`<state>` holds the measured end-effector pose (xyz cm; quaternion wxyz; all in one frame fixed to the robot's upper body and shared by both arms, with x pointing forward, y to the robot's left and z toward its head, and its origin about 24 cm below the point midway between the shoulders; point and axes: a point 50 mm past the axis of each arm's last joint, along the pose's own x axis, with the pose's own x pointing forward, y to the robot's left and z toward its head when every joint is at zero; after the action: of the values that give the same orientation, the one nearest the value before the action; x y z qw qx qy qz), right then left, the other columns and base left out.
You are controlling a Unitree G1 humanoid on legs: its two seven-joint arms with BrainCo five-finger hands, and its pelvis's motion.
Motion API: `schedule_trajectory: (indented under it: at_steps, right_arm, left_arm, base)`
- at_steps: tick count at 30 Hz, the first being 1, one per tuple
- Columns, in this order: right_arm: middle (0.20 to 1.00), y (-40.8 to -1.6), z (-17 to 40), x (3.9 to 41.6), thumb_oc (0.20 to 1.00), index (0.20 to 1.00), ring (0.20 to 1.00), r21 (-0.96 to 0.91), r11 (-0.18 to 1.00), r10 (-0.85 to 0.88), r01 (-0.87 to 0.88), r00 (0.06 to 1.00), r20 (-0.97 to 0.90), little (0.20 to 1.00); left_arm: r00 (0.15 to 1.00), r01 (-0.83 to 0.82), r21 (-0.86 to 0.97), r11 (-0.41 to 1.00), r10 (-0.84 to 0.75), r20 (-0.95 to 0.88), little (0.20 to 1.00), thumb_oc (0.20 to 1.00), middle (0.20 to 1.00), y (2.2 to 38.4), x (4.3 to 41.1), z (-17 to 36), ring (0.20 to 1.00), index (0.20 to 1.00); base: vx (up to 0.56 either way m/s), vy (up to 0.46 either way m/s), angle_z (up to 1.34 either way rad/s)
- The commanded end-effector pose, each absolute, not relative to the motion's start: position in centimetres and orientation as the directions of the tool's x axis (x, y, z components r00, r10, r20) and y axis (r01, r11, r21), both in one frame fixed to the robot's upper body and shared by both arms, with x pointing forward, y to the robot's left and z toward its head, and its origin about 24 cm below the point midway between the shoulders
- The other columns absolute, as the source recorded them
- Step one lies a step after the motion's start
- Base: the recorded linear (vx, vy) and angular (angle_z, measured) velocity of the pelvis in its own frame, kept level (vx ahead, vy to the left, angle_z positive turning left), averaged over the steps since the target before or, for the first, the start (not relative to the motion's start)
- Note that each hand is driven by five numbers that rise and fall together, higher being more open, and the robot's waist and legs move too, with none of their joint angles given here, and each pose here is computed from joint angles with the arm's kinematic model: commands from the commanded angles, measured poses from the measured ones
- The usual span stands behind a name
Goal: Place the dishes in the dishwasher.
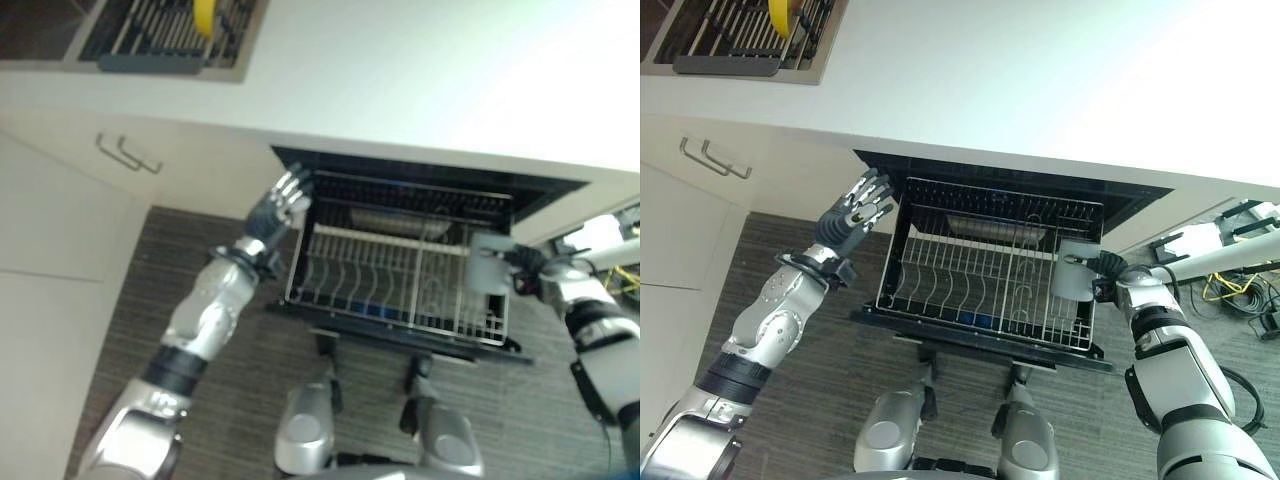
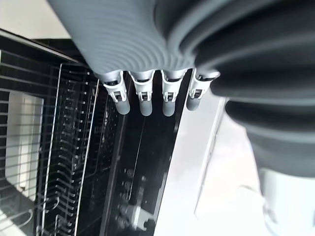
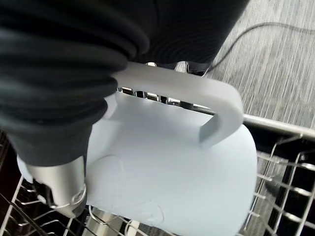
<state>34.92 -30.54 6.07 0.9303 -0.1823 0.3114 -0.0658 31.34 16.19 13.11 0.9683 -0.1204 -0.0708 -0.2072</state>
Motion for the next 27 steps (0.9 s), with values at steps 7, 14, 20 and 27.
schedule_trajectory:
  at_steps: [7, 14, 20, 27]
  right_arm:
    - [1.000, -31.7, 9.7, 36.1, 1.000, 1.000, 1.000, -0.472, 0.881, -0.265, -0.035, 0.790, -0.553, 1.000]
    - [1.000, -31.9, 9.1, 35.8, 1.000, 1.000, 1.000, -0.392, 0.919, -0.253, 0.028, 0.805, -0.536, 1.000]
    - [1.000, -32.6, 9.0, 35.2, 1.000, 1.000, 1.000, -0.389, 0.918, -0.282, 0.083, 0.825, -0.490, 1.000]
    - [1.000, -30.6, 9.0, 33.9, 1.000, 1.000, 1.000, -0.262, 0.945, -0.274, 0.195, 0.910, -0.311, 1.000]
  left_arm:
    - [0.824, 0.524, -0.162, 0.836, -0.450, 0.343, 1.000, 1.000, 1.000, 14.3, 31.2, 16.4, 1.000, 1.000]
    - [0.818, 0.529, -0.165, 0.832, -0.450, 0.357, 1.000, 1.000, 1.000, 14.4, 30.9, 16.6, 1.000, 1.000]
    - [0.826, 0.513, -0.169, 0.842, -0.430, 0.365, 1.000, 1.000, 1.000, 15.1, 30.6, 16.5, 1.000, 1.000]
    - [0.838, 0.430, -0.055, 0.901, -0.375, 0.396, 1.000, 1.000, 1.000, 17.3, 28.7, 16.5, 1.000, 1.000]
  base:
    - [-0.08, 0.006, 0.01]
    - [-0.04, 0.008, 0.01]
    - [0.00, 0.000, 0.00]
    - [0.08, -0.045, -0.04]
